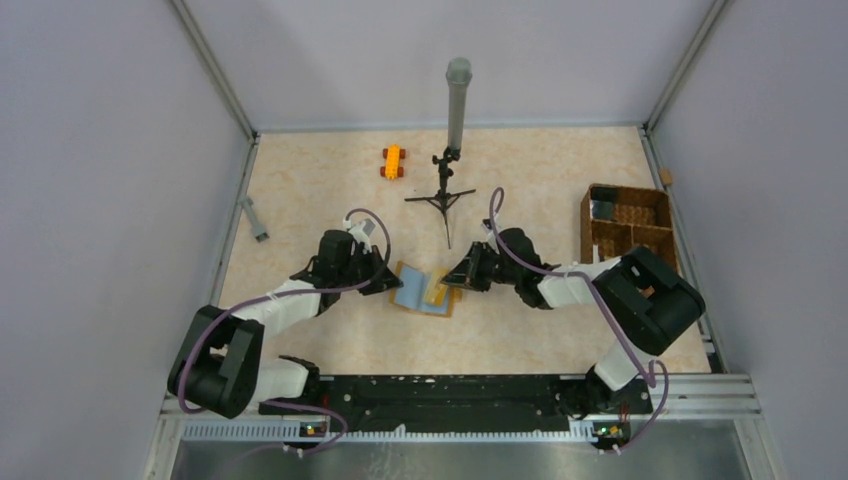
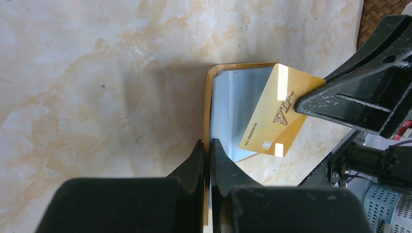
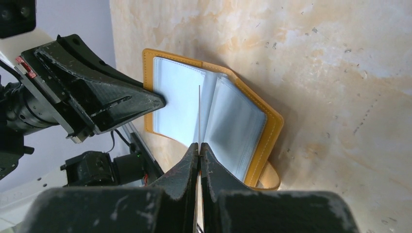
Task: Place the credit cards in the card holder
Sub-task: Insert the credit card into the card holder.
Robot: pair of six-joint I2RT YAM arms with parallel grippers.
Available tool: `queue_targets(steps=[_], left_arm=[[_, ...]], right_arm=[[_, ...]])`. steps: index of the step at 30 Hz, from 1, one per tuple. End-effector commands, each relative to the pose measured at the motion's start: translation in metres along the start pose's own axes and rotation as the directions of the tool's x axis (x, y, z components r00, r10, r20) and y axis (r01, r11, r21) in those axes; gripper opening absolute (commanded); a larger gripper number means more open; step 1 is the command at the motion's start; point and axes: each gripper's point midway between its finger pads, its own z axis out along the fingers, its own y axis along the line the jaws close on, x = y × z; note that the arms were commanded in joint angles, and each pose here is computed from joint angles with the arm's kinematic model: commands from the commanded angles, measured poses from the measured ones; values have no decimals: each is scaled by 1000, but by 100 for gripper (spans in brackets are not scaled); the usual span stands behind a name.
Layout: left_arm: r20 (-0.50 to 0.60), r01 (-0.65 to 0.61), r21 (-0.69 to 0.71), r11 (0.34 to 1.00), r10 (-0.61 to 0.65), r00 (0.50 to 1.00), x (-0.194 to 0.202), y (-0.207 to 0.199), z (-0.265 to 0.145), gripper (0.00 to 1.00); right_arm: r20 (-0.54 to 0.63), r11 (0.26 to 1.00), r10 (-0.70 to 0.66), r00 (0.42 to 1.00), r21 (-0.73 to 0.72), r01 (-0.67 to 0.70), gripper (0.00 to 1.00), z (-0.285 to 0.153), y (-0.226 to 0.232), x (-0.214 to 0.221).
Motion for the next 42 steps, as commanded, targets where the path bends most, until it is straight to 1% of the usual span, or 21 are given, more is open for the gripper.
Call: queue_targets(steps=[1,19,42], left_arm=[[18,-17,-36,999,17,1000,-1,11,2,0],[14,-2,-44,999,3,1000,2,14,4,0],[16,3,-31,999,-2,1000,2,13,3,0]], right_arm=[[30,996,-21,999,-85,23,0,8,26,-13],[21,993,-9,1000,-120,12,0,17,32,-12],[-2,1000,3,1000,-25,-3,0,31,8,0]])
